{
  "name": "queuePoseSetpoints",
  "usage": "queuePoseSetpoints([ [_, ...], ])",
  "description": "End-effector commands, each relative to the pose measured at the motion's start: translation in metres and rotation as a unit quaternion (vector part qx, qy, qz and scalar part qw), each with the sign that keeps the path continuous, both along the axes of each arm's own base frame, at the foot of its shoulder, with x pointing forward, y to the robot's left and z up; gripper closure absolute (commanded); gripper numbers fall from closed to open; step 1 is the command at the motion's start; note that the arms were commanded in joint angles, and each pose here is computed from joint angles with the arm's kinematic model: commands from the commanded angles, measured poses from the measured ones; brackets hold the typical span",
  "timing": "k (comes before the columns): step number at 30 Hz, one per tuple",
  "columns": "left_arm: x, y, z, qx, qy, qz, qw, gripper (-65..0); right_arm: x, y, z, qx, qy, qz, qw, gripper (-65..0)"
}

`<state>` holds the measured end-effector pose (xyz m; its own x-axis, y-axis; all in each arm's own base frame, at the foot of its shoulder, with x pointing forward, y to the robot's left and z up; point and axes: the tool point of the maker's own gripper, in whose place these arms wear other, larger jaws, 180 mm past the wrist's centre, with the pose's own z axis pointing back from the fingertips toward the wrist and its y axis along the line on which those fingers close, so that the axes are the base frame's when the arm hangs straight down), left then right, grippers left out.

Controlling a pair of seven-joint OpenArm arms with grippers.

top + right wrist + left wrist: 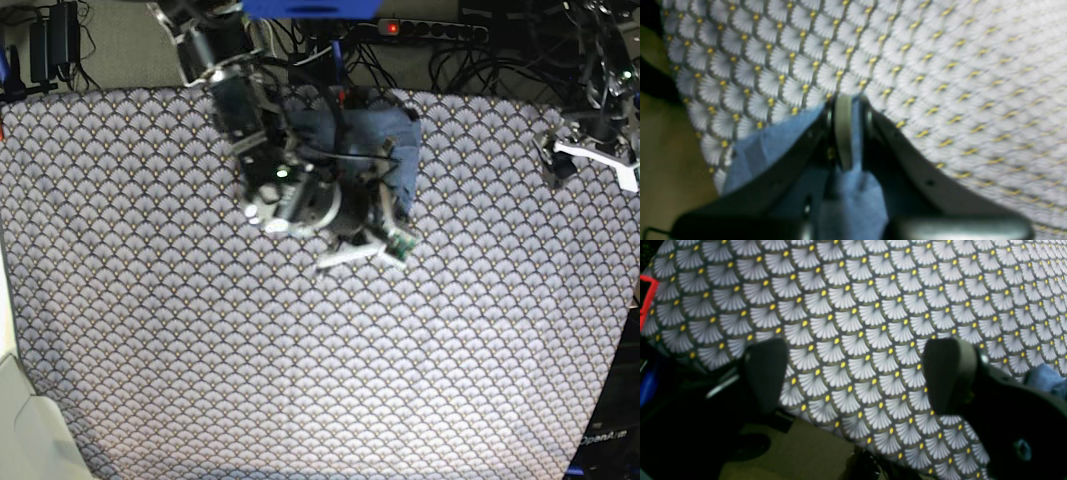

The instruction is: Fold the T-shirt properly

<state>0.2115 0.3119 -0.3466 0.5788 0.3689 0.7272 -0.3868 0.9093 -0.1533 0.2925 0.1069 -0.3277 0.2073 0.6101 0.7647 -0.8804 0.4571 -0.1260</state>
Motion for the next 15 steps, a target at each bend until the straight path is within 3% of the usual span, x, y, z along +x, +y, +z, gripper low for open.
queuePoseSetpoints([
  [1, 0.006, 0.005, 0.013, 0.015, -0.019, -0.005, 1.000, -63.3, 0.008, -0.007, 0.020, 0.003, -0.030, -0.007, 0.9995, -2.6],
  [5, 0.006, 0.004, 0.012, 0.013, -0.019, -0.004, 1.000, -63.3, 0.006, -0.053, 0.036, -0.052, -0.072, -0.032, 0.9955, -2.5],
  [10, 0.008, 0.004, 0.013, 0.014, -0.023, -0.005, 1.000, -63.3, -0.007, -0.124, 0.011, -0.082, -0.044, -0.104, 0.9902, -2.5],
  [15, 0.015, 0.003, 0.016, 0.010, -0.030, -0.004, 0.999, -63.3, -0.034, -0.128, -0.011, -0.059, -0.010, -0.111, 0.9920, -2.5],
])
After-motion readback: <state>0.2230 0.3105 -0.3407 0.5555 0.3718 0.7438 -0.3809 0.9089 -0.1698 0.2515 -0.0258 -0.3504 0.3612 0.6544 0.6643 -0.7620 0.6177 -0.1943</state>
